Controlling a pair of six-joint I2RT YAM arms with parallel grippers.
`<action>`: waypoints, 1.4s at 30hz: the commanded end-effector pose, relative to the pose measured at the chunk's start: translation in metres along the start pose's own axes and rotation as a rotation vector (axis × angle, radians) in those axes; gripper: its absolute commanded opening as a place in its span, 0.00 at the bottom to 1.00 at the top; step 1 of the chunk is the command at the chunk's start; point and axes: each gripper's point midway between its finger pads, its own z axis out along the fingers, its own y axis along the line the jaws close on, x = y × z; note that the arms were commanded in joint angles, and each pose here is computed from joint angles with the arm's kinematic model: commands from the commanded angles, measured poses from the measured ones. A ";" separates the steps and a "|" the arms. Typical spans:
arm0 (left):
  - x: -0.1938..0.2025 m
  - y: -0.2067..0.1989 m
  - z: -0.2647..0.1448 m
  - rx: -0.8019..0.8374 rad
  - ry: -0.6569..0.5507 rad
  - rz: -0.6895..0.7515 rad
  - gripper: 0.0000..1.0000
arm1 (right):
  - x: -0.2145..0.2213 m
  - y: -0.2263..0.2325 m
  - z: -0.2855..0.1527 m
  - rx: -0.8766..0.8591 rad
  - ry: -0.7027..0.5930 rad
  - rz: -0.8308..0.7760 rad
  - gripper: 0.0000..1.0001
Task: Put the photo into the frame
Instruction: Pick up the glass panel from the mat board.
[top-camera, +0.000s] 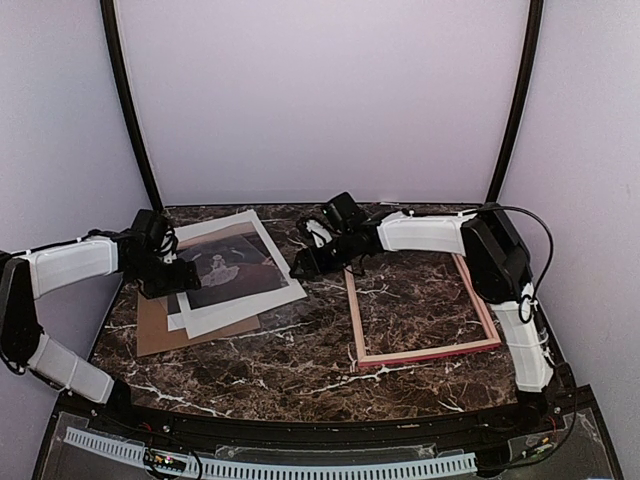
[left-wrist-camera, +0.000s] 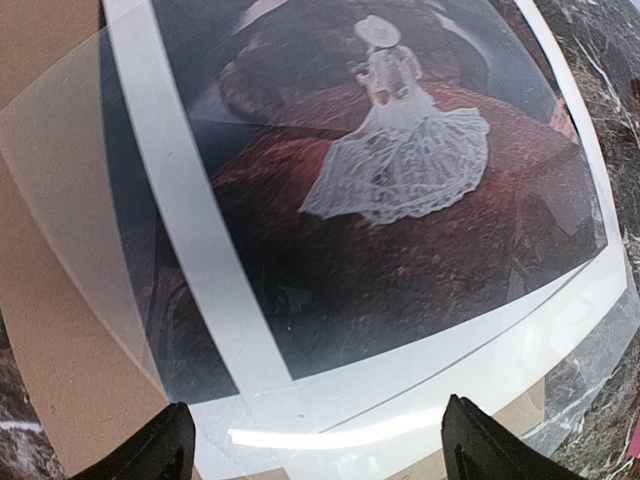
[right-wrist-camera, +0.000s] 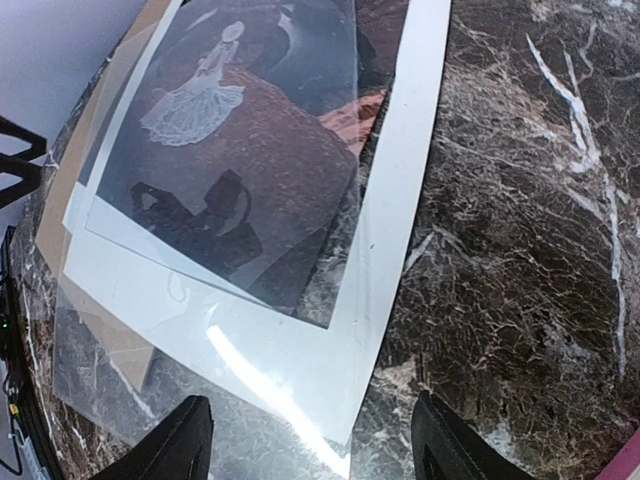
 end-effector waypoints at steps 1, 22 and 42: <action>0.029 0.021 -0.007 0.002 0.078 -0.153 0.88 | 0.014 -0.017 0.016 0.049 0.058 0.042 0.70; 0.070 0.037 0.025 0.109 0.174 -0.429 0.81 | 0.066 0.007 0.014 -0.029 0.129 0.106 0.56; 0.058 0.020 0.024 0.228 0.114 -0.375 0.73 | 0.082 0.043 -0.013 -0.169 0.090 0.273 0.42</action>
